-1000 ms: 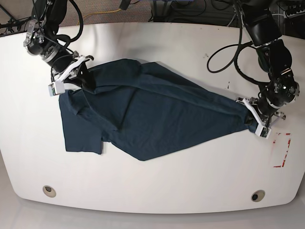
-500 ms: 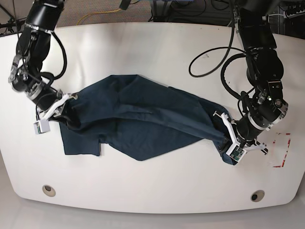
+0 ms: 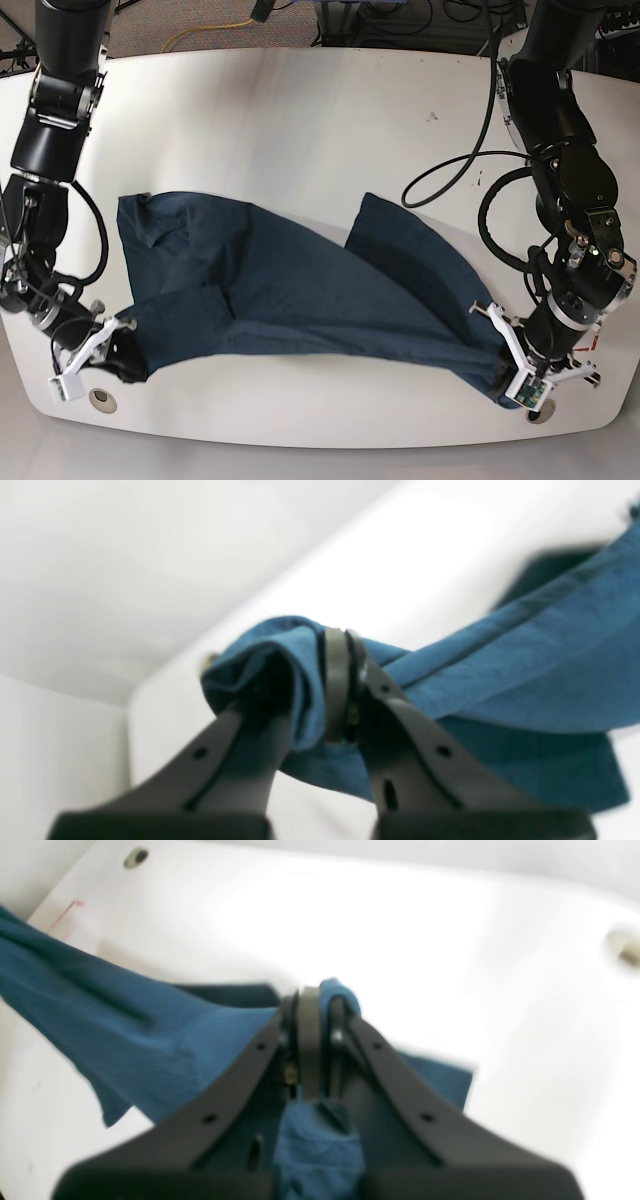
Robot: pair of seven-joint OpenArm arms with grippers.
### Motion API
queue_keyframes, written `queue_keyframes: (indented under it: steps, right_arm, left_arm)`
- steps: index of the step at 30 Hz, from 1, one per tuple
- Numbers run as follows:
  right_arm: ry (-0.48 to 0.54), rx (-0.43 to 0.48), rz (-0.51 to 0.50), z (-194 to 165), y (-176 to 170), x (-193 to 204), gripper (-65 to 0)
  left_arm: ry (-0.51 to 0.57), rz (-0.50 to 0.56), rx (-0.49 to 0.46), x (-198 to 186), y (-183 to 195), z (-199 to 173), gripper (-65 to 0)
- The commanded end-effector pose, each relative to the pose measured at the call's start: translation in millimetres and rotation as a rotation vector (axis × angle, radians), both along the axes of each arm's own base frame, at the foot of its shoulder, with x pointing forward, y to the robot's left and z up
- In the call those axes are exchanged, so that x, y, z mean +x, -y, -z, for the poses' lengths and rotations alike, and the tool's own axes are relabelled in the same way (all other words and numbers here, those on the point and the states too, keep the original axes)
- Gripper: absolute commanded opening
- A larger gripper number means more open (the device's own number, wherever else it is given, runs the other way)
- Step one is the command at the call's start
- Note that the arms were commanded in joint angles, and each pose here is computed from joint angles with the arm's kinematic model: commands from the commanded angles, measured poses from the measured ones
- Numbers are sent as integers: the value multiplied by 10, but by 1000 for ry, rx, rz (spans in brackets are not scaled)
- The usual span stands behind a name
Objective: Fold the T-shirt properly
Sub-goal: 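Lift the shirt with both grippers and swing it away from the robot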
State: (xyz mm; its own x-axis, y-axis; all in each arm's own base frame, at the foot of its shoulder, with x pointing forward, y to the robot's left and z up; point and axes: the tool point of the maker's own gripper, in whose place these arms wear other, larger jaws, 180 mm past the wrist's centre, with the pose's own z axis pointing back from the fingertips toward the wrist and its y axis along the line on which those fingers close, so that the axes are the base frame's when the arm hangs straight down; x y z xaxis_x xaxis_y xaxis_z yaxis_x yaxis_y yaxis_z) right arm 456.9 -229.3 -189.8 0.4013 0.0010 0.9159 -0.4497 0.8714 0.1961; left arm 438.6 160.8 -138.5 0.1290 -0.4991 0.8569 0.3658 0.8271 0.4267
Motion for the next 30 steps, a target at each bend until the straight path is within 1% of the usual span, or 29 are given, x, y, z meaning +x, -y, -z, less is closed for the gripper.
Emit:
queue_keyframes:
  steps: [1, 5, 7, 11, 13, 14, 18, 20, 23, 26, 28, 30]
  right_arm:
    - [121, 12, 10, -558, 88, 201, -650]
    - [163, 0, -2, -906, 65, 395, -650]
    - [186, -20, 2, -1114, 116, 468, -650]
    - [249, -35, -12, -1568, 61, 602, -650]
    - [281, -49, -21, -1787, 22, 642, -650]
    - [303, -61, -28, -1941, -11, 663, -650]
    - [395, -120, -56, -2510, -147, 665, -650]
    - [417, -139, -64, -2659, -186, 650, -650]
    - [372, -178, -70, -2596, -180, 639, -650]
    - [361, -197, -78, -2580, -187, 615, -650]
    - [382, -207, -76, -2641, -176, 576, -650]
    - [355, -205, -58, -2382, -45, 518, -650]
  left_arm:
    - [116, -30, -25, 53, -89, -445, -650]
    - [142, -95, -13, 108, -260, -757, -650]
    - [182, -134, -23, 125, -382, -1008, -650]
    - [276, -154, -36, 140, -472, -1450, -650]
    - [324, -166, -24, 119, -537, -1674, -650]
    - [360, -175, -14, 98, -582, -1845, -650]
    - [438, -185, -19, 89, -670, -2287, -650]
    - [457, -190, -19, 85, -706, -2411, -650]
    - [454, -186, 22, 104, -707, -2466, -650]
    - [442, -176, 67, 117, -666, -2437, -650]
    - [401, -167, 84, 154, -657, -2251, -650]
    - [346, -146, 121, 187, -629, -1995, -650]
